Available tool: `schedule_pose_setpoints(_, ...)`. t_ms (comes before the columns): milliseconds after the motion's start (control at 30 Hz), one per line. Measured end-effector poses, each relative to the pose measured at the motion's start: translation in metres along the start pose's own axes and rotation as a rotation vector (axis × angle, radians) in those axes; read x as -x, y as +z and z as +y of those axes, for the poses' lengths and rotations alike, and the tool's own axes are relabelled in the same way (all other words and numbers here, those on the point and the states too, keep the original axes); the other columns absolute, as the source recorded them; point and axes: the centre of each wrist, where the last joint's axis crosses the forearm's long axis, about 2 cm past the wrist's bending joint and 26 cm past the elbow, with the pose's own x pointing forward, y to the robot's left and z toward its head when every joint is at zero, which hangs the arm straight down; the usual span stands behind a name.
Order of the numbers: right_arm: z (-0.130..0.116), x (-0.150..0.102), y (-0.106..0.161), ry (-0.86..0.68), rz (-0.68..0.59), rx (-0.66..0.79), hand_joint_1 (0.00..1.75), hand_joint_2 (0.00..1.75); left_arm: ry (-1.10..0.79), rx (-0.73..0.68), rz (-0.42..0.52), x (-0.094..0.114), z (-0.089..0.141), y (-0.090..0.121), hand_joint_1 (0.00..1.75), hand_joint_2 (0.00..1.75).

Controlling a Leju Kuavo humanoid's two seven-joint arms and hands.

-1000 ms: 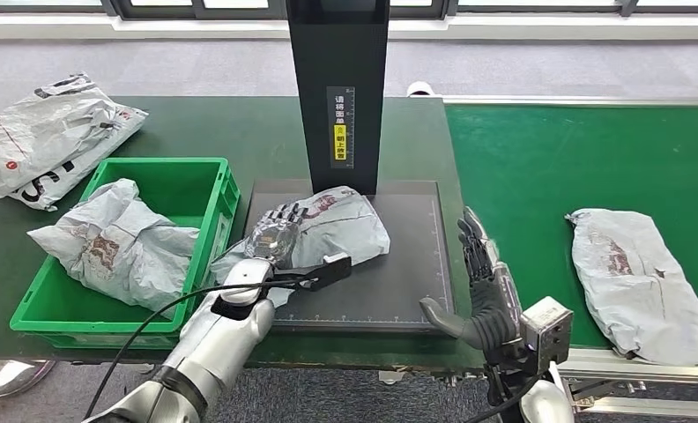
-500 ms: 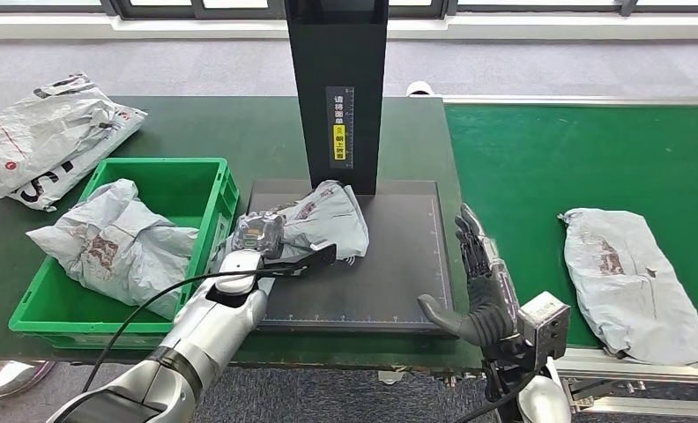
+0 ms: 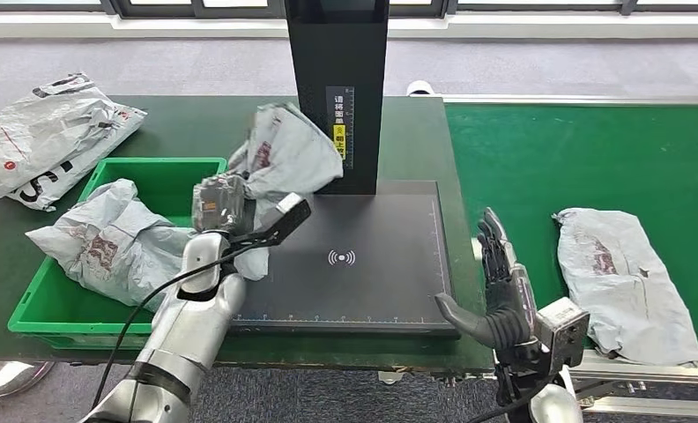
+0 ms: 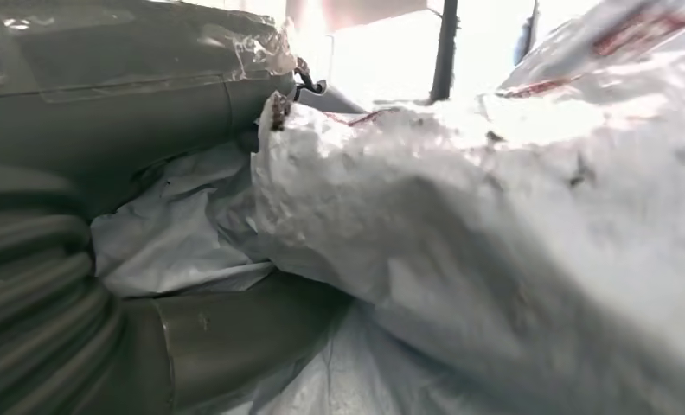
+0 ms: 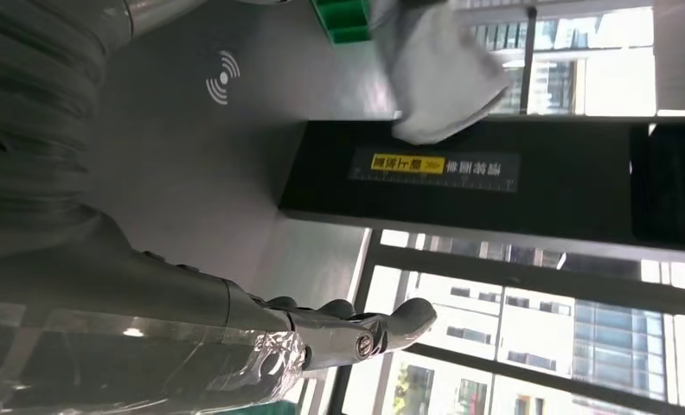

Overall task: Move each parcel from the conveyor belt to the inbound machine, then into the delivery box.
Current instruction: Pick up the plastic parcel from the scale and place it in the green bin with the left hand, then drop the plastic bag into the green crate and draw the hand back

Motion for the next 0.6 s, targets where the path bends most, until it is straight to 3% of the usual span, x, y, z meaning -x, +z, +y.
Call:
schedule_pose_setpoints(267, -0.005, -0.001, 0.011, 0.019, 0.01, 0.06, 0.0, 1.75, 0.149, -0.423, 0.023, 0.017, 0.072, 0.011, 1.75, 1.75)
schedule_pose_setpoints(600, -0.005, -0.001, 0.014, 0.016, 0.013, 0.072, 0.0, 1.75, 0.161, -0.537, 0.027, 0.022, 0.099, 0.021, 1.75, 1.75)
